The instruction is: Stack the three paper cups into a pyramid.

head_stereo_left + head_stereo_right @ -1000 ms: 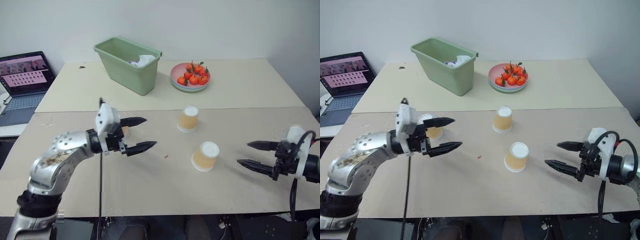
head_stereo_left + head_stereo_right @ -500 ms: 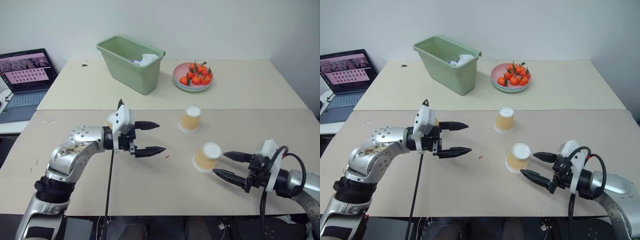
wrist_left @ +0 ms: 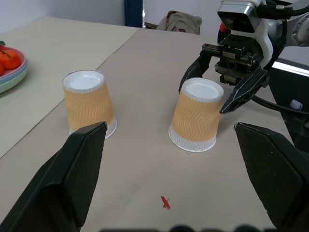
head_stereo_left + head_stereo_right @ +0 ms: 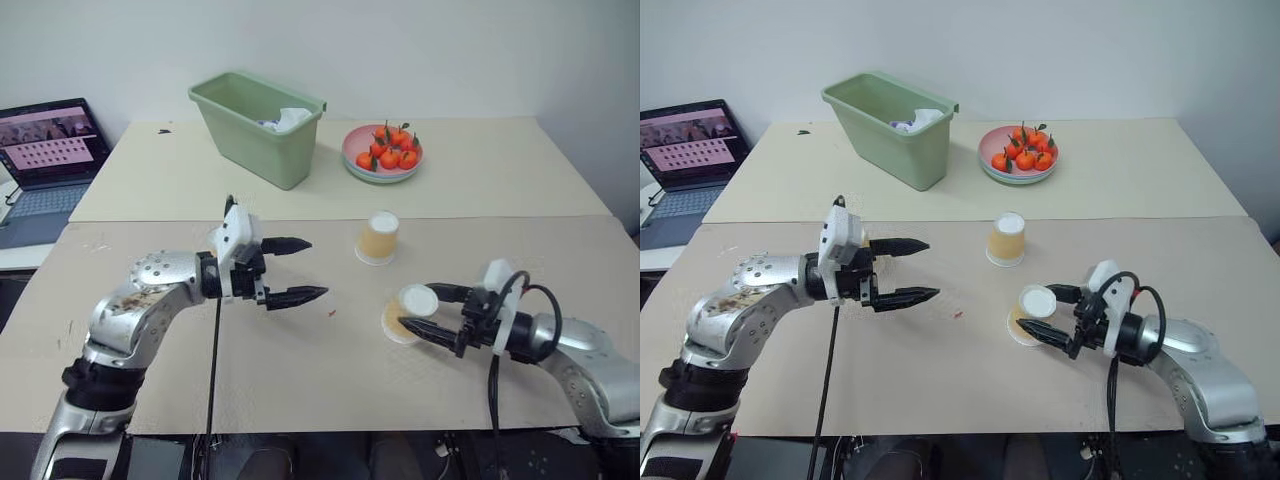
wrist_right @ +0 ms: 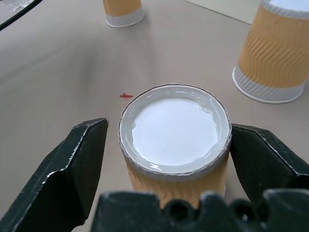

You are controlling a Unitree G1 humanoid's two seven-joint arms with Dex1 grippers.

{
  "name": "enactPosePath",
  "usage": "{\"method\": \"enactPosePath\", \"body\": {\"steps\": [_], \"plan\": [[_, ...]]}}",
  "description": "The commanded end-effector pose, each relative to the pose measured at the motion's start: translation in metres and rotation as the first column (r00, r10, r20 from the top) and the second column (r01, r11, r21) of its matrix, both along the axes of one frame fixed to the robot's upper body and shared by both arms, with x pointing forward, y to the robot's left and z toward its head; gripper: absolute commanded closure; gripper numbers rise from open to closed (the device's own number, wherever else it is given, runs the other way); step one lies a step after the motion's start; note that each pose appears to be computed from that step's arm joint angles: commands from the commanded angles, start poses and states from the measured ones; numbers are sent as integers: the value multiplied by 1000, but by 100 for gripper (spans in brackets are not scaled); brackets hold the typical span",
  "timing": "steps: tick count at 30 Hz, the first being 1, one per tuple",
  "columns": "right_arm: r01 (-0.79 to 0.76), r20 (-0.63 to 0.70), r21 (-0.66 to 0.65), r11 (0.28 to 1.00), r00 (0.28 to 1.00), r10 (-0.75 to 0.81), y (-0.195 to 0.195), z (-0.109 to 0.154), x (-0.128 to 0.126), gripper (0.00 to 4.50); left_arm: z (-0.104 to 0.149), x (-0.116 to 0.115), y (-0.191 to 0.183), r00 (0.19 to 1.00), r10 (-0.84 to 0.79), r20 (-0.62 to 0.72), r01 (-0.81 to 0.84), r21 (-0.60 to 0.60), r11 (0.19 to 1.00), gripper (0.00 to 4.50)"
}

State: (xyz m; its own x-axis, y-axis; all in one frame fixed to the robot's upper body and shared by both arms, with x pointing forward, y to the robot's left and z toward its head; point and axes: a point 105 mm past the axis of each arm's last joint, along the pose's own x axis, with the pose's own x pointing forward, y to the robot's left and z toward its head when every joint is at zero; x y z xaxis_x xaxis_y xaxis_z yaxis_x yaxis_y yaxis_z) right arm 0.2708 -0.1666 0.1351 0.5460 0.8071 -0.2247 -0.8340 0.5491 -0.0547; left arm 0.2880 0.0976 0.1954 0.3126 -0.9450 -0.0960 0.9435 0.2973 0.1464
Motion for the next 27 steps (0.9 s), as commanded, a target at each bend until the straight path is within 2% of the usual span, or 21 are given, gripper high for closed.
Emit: {"method": "enactPosePath", "body": {"steps": [1,3,7,10,16,19,21,27], "plan": [[-32,51,6,999,998,32,4,8,4,111,15,-5,5,998,49,42,-47,-44,998,0],[-38,54,-1,999,998,38,6,8,8,166,15,-7,11,995,90,35,-88,-52,995,0],[-102,70,-1,995,992,102,18,14,15,166,12,-14,22,984,175,15,-173,-75,982,0],[-235,79,63,970,970,230,50,28,16,166,9,-23,30,975,221,-8,-220,-88,971,0],[-487,82,52,872,872,483,110,33,17,166,3,-31,42,949,315,-14,-315,-85,945,0],[-570,88,10,822,819,567,136,33,27,166,6,-38,52,924,383,0,-381,-97,920,0],[-586,100,-13,810,805,584,150,34,42,166,8,-44,62,896,443,16,-440,-103,892,0],[-606,128,-76,792,782,610,153,33,64,166,9,-56,77,845,534,18,-529,-111,842,0]]}}
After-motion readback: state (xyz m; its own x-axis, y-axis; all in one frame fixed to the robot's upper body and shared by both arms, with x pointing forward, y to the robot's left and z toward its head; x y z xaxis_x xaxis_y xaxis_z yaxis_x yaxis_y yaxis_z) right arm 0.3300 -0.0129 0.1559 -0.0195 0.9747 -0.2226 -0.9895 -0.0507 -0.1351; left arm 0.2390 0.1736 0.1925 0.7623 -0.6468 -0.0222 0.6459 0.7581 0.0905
